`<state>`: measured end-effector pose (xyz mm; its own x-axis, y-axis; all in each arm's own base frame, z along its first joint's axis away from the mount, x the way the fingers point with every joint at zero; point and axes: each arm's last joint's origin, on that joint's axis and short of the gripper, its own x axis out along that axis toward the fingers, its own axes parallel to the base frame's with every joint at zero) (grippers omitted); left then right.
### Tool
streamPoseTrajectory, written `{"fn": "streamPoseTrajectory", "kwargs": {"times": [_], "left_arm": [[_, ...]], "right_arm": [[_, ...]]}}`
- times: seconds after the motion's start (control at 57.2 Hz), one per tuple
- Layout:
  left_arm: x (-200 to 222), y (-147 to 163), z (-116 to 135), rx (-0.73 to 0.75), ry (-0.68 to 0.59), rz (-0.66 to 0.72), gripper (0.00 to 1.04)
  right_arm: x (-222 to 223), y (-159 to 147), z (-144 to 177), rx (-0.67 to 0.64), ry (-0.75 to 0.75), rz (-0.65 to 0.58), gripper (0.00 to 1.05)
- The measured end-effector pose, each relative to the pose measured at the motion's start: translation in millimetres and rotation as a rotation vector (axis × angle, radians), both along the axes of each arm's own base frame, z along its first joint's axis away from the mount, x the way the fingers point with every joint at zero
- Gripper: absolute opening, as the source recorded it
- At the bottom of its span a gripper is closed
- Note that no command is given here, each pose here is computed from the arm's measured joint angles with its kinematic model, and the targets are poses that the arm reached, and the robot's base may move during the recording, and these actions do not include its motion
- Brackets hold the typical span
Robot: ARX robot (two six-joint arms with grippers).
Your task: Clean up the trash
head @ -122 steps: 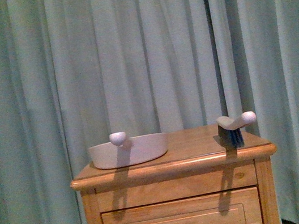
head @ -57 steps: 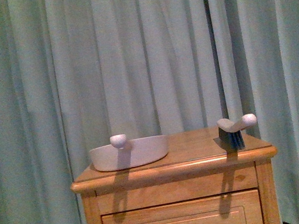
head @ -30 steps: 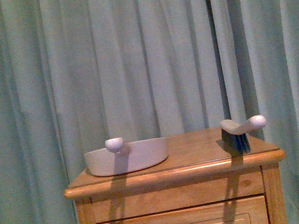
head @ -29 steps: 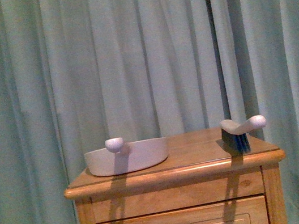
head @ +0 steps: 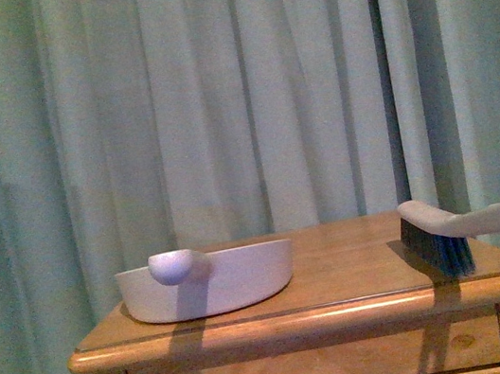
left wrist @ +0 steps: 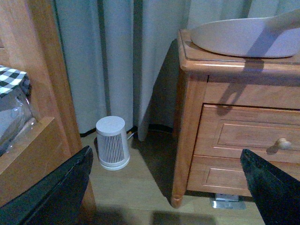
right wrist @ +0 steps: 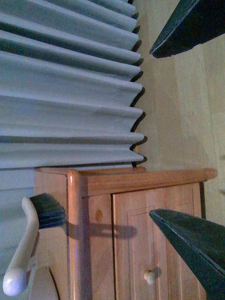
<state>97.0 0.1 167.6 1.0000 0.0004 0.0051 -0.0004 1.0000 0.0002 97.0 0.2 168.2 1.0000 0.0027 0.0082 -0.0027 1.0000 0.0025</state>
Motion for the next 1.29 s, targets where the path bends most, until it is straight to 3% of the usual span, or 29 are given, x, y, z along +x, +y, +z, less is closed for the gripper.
{"fn": "streamPoseTrajectory", "kwargs": {"times": [0.716,0.821,0.926,1.013,1.136,1.293], "left_arm": [[0.0,-0.1,-0.2,-0.003,0.002,-0.004,0.97],[4.9,-1.2,-1.1,-0.104,0.232,-0.105,0.97],[22.6,-5.3,11.6,-0.113,0.318,-0.125,0.97],[49.7,-13.5,39.1,-0.062,0.325,-0.154,0.97],[105.0,-32.7,74.3,0.029,0.379,-0.16,0.97],[178.1,-70.6,96.7,0.107,0.506,-0.161,0.97]], "right_arm": [[0.0,0.0,0.0,0.0,0.0,0.0,0.97],[0.0,0.0,0.0,0.0,0.0,0.001,0.97],[0.0,0.0,0.0,0.0,0.0,0.0,0.97],[0.0,0.0,0.0,0.0,0.0,0.0,0.97],[0.0,0.0,0.0,0.0,0.0,0.0,0.97],[0.0,0.0,0.0,0.0,0.0,0.0,0.97]]}}
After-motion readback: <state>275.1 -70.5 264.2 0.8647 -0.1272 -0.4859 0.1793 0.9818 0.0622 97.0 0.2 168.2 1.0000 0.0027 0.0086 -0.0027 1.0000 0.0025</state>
